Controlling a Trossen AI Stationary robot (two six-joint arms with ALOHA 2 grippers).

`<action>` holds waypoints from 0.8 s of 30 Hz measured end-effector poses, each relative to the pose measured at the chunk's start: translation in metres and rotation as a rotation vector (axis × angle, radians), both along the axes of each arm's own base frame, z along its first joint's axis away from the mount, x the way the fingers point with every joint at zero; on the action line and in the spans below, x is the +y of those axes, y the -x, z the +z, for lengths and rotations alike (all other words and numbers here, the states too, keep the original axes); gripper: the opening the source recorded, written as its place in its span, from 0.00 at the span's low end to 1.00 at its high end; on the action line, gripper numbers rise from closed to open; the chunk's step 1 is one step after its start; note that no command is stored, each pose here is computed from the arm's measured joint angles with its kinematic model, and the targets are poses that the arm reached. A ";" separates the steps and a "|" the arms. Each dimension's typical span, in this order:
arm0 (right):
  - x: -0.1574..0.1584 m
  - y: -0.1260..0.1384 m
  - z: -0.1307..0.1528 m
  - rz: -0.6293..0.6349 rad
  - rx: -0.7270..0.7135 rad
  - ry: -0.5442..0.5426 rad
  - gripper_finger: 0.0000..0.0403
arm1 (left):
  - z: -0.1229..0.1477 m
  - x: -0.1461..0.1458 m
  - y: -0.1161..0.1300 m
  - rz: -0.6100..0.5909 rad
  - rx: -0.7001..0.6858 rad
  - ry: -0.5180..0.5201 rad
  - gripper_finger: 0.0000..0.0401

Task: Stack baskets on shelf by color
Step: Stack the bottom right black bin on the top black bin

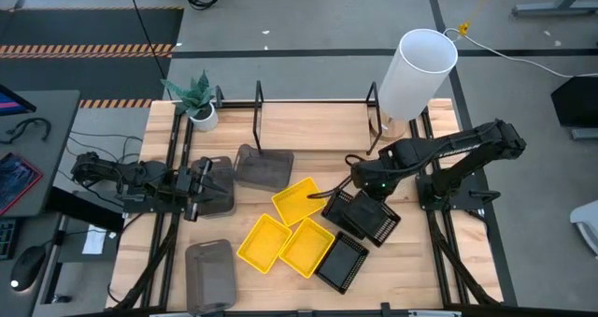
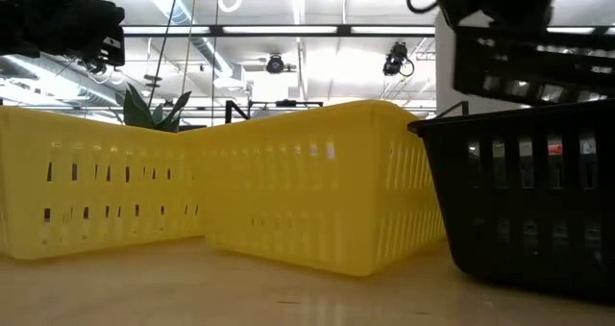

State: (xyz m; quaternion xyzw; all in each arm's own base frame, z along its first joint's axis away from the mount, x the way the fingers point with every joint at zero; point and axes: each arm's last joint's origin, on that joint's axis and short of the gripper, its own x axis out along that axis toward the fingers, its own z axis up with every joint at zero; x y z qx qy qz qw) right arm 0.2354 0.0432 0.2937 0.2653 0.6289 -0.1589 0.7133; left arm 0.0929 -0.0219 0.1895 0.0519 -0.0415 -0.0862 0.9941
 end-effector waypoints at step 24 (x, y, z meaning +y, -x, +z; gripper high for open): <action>-0.022 -0.017 0.000 0.033 -0.149 0.120 0.03 | 0.000 0.000 0.000 0.000 0.000 0.000 0.15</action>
